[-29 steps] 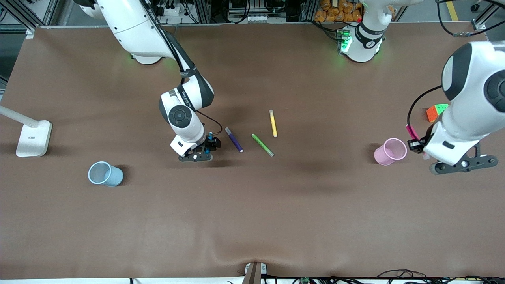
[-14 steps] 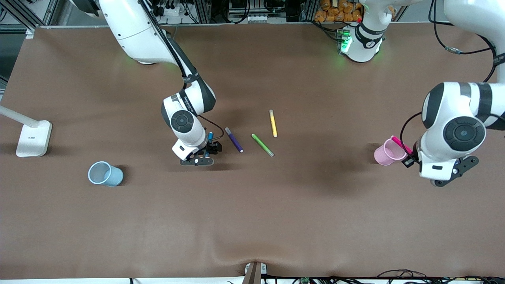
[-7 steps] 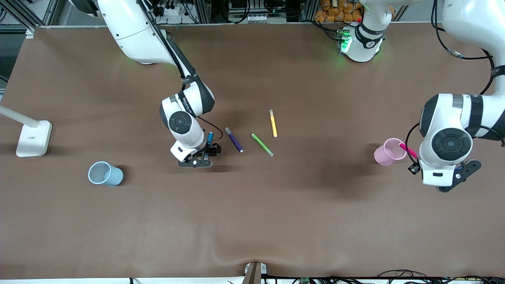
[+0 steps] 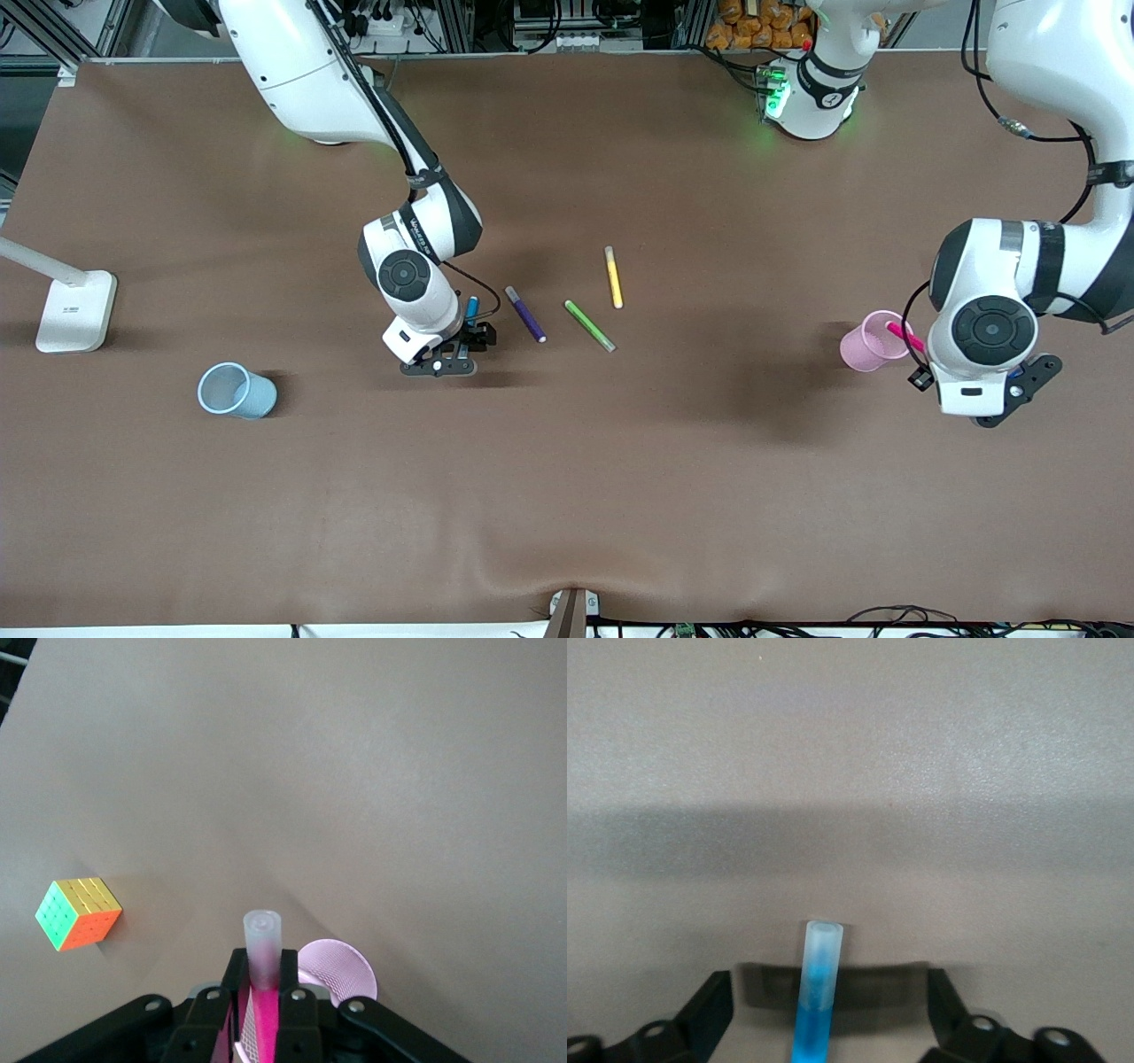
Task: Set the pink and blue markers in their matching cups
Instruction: 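Lower the pink marker into the pink cup with the left gripper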
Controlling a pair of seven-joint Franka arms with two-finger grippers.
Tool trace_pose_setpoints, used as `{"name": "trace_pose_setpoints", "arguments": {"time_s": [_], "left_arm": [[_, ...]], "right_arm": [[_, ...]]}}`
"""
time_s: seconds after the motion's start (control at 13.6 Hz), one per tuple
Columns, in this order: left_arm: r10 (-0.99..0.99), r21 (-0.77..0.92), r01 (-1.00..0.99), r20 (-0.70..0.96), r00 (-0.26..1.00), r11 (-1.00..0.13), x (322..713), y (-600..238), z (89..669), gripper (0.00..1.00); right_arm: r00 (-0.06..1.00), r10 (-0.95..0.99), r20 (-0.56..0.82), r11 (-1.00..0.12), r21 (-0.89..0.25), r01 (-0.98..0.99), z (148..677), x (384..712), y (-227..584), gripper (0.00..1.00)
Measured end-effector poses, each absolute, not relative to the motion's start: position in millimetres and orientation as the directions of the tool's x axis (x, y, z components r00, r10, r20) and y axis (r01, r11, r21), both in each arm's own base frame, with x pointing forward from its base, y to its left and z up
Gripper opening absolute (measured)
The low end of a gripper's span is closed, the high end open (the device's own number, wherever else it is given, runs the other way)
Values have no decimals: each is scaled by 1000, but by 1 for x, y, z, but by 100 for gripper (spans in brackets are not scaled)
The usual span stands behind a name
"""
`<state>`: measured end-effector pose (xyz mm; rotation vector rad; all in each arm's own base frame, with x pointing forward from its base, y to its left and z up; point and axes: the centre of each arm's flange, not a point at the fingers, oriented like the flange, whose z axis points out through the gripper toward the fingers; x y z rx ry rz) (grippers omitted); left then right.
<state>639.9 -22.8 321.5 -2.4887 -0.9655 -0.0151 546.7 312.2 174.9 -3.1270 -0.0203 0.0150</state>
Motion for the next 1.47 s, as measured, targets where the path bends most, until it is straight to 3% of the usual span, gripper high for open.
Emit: {"name": "trace_pose_setpoints", "arguments": {"time_s": [0.07,0.15,0.59,1.32,1.39,1.47], "left_arm": [[645,-423,649,175,744,-633,637,-23,316,17],[654,-427,658,181,735,-621,635,-24,311,17],[659,-460,680,237,714,-572,632,-26,290,17],[673,-449,712,277,686,-540,632,-42,283,18],[672,-448,711,277,687,-542,632,-43,283,20],[671,-444,712,280,687,-543,633,-44,285,30]], "right_arm": [[1000,13,-10,-1000,-15,13,175,547,312,93],[1000,13,-10,-1000,-15,13,175,547,312,86],[1000,4,-4,-1000,-15,4,179,552,308,17],[999,37,20,-999,-40,37,217,574,287,17],[999,33,14,-998,-49,33,224,573,289,17],[1000,22,4,-998,-66,22,229,572,292,17]]}}
